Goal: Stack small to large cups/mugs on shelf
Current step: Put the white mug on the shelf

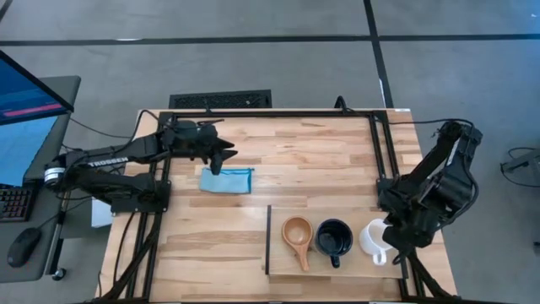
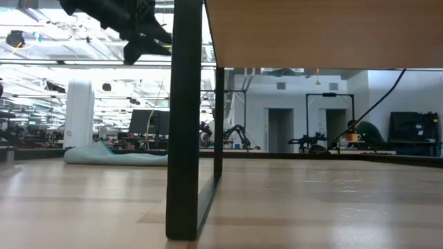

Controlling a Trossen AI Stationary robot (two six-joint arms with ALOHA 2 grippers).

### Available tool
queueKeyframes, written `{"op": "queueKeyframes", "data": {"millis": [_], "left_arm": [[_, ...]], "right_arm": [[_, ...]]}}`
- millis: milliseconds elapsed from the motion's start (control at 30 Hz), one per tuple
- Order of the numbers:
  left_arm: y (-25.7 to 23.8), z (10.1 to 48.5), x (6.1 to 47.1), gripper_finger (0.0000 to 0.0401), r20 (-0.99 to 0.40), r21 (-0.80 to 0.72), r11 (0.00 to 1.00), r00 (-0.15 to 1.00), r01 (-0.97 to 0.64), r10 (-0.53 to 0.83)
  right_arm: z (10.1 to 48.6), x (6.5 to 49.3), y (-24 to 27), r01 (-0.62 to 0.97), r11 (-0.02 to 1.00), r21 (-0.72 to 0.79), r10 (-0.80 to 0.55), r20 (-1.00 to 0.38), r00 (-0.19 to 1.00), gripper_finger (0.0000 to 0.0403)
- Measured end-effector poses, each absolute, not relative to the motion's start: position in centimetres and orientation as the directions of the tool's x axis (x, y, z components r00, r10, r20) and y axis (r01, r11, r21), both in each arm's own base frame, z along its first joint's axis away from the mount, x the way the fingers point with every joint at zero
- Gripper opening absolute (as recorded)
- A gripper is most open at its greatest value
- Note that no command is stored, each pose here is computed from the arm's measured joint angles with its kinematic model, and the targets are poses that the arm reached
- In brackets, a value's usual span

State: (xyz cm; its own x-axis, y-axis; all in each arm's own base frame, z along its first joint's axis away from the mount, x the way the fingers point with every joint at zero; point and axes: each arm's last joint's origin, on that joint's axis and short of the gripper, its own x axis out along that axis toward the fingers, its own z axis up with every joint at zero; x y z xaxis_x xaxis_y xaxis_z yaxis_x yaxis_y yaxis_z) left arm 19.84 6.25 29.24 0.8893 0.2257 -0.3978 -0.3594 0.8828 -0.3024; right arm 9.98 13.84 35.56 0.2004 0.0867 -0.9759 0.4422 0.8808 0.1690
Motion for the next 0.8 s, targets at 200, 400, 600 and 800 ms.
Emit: {"op": "queueKeyframes", "data": {"millis": [200,400,600,800], "left_arm": [[6.2,29.6,19.7,0.0153,-0.37,-0.305,0.887,0.901,-0.346,0.225],[6.2,29.6,19.7,0.0153,-0.372,-0.305,0.887,0.901,-0.346,0.224],[6.2,29.6,19.7,0.0153,-0.374,-0.305,0.887,0.9,-0.346,0.222],[6.1,29.6,19.7,0.0153,-0.375,-0.312,0.89,0.904,-0.331,0.205]], "right_arm": [[35.3,10.3,14.0,0.433,0.889,0.15,0.071,-0.978,0.194,0.0],[35.4,10.9,14.3,0.413,0.896,0.164,0.088,-0.977,0.196,0.0],[36.8,10.8,14.1,0.404,0.894,0.195,0.104,-0.966,0.237,0.0],[36.8,11.2,14.1,0.411,0.892,0.19,0.098,-0.967,0.235,0.0]]}}
